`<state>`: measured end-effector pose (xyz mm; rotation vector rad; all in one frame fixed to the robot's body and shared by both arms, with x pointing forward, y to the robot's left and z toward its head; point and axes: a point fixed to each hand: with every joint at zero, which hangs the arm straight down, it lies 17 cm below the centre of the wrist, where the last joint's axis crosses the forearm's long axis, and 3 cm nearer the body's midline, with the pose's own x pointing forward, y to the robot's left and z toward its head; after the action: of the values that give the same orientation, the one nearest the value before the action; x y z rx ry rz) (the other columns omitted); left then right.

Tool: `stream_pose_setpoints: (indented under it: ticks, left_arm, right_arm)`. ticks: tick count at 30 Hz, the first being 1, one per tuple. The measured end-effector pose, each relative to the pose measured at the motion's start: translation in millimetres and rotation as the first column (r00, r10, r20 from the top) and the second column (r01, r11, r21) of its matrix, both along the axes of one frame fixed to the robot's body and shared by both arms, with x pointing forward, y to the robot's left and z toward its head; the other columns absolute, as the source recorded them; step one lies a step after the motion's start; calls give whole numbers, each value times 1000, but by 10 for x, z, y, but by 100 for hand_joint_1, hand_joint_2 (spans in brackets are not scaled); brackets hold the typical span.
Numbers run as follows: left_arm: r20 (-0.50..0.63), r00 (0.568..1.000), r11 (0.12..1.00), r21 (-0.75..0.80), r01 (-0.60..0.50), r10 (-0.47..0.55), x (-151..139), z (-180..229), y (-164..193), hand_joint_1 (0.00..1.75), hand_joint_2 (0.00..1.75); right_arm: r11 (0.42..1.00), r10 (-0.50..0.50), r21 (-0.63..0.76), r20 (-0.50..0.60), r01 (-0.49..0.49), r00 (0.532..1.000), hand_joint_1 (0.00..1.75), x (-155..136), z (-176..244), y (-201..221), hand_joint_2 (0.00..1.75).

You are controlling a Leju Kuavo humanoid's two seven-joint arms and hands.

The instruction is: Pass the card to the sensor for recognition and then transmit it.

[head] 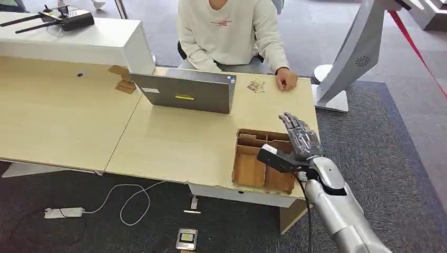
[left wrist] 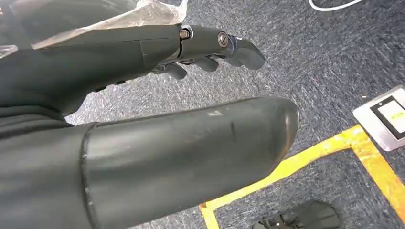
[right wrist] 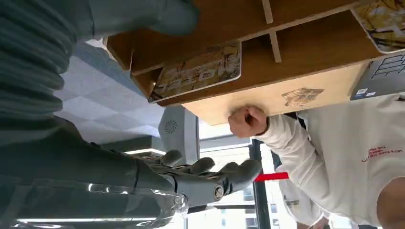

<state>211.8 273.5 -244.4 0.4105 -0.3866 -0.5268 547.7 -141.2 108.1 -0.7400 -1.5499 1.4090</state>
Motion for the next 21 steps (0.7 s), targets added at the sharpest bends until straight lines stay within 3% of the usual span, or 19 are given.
stream_pose_setpoints:
  ticks: [2,21]
  left_arm:
    - [1,1000,1000,1,0,0,4,2,5,0,0]
    - [7,1000,1000,12,25,-25,36,14,6,0,0]
  right_arm:
    - [1000,-3,0,-1,3,1000,175,2,-3,-6,175]
    - [1000,-3,12,-20,3,1000,175,3,-12,-9,175]
